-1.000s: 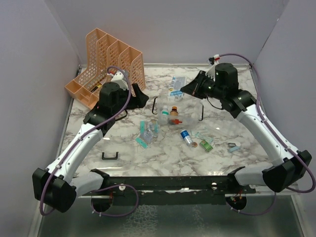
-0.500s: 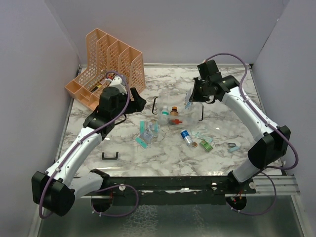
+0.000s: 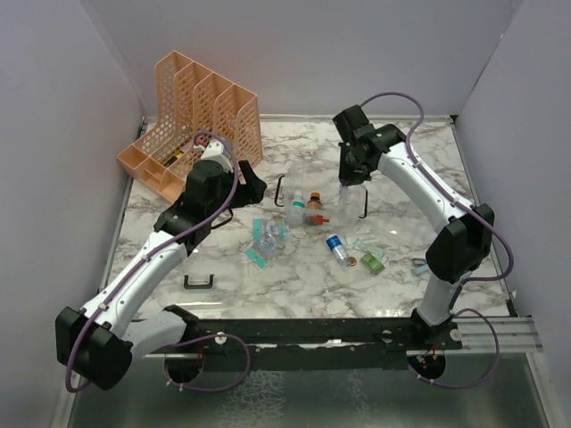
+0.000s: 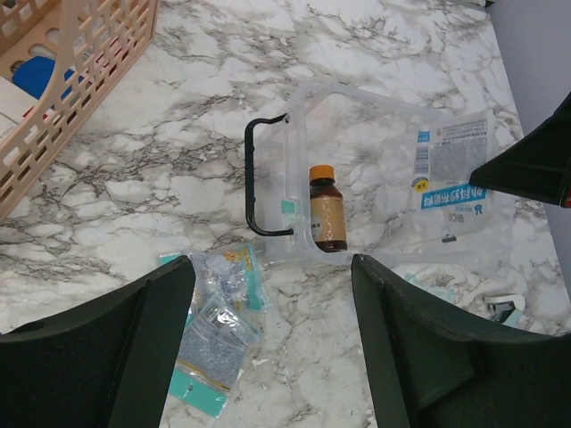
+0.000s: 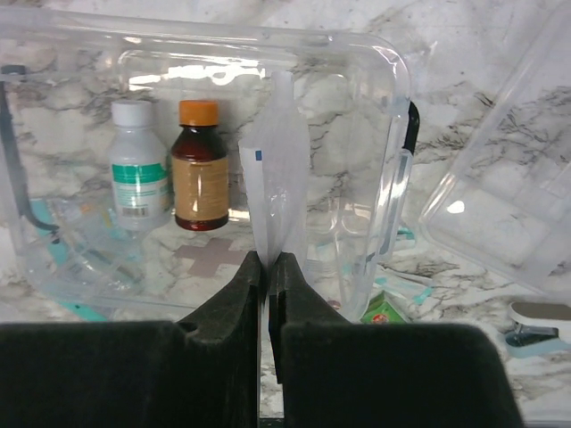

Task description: Organize the medicine kit

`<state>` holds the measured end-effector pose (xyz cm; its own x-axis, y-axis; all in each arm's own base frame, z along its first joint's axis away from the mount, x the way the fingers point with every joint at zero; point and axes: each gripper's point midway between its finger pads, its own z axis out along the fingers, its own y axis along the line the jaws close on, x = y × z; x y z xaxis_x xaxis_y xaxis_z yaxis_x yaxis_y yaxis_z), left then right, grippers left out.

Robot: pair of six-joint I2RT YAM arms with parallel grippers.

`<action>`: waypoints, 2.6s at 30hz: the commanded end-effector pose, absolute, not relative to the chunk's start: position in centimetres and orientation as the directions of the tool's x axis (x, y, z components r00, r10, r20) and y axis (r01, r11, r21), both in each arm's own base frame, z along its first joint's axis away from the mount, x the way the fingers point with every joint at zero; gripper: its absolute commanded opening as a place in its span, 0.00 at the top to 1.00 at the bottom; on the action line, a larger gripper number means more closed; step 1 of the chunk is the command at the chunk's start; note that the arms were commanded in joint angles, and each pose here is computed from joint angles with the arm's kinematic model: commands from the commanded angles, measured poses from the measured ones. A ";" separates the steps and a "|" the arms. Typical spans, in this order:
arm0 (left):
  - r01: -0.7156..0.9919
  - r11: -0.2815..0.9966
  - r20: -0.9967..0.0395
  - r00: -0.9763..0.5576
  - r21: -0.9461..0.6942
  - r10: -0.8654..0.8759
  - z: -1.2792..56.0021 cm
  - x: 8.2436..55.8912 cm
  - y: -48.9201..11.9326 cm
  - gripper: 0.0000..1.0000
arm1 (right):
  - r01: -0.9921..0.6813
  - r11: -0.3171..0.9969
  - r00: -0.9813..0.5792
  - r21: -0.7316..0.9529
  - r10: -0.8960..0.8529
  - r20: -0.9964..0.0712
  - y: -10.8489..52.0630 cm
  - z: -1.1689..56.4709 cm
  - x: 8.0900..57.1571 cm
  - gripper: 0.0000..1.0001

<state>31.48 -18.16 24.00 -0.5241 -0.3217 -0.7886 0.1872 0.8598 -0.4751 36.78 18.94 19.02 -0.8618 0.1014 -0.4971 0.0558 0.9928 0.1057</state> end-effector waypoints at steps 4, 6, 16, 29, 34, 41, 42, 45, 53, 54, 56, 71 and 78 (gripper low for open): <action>0.157 0.886 -0.809 -0.498 -0.437 -0.311 23.9 31.1 -17.4 0.26 | 0.163 0.984 -0.858 -0.067 0.108 -0.502 17.2 17.7 36.2 0.99; 0.157 0.890 -0.814 -0.495 -0.429 -0.305 24.0 31.1 -17.5 0.26 | 0.170 0.982 -0.864 -0.078 0.111 -0.491 17.3 17.1 36.3 0.99; 0.160 0.898 -0.817 -0.501 -0.411 -0.285 23.4 31.1 -17.7 0.26 | 0.205 0.968 -0.857 -0.145 0.107 -0.503 17.1 14.6 38.1 0.91; 0.159 0.909 -0.830 -0.489 -0.385 -0.267 23.4 31.4 -17.4 0.26 | 0.181 0.968 -0.892 -0.172 0.089 -0.443 18.1 11.7 38.9 0.91; 0.159 0.913 -0.836 -0.484 -0.376 -0.260 23.6 31.5 -17.3 0.26 | 0.140 0.983 -0.901 -0.116 0.078 -0.426 19.4 11.3 39.0 0.77; 0.158 0.921 -0.846 -0.473 -0.356 -0.245 23.7 31.7 -17.1 0.26 | 0.076 0.997 -0.901 -0.008 0.066 -0.430 21.7 11.8 39.5 0.71; 0.158 0.922 -0.848 -0.472 -0.353 -0.244 23.8 31.8 -17.1 0.26 | 0.065 0.998 -0.899 0.012 0.064 -0.434 22.0 11.9 39.5 0.70; 0.158 0.923 -0.847 -0.473 -0.351 -0.242 23.7 31.8 -17.1 0.26 | 0.036 0.997 -0.890 0.061 0.060 -0.452 22.9 12.2 39.9 0.71; 0.158 0.923 -0.845 -0.478 -0.350 -0.238 23.6 31.9 -17.1 0.26 | 0.048 0.996 -0.869 0.081 0.082 -0.489 23.1 12.5 40.5 0.71; 0.159 0.923 -0.846 -0.478 -0.349 -0.237 23.6 31.9 -17.2 0.26 | 0.060 0.996 -0.861 0.073 0.089 -0.501 22.8 12.3 40.7 0.71; 0.159 0.924 -0.845 -0.479 -0.349 -0.237 23.6 31.9 -17.2 0.26 | 0.079 0.995 -0.839 0.061 0.100 -0.534 22.4 11.9 41.3 0.71; 0.163 0.922 -0.842 -0.486 -0.350 -0.234 23.6 32.2 -17.5 0.26 | 0.133 0.991 -0.853 0.000 0.115 -0.509 20.9 6.1 42.4 0.70; 0.163 0.923 -0.842 -0.487 -0.348 -0.232 23.6 32.3 -17.6 0.26 | 0.134 0.991 -0.872 0.007 0.121 -0.474 20.3 4.6 41.8 0.65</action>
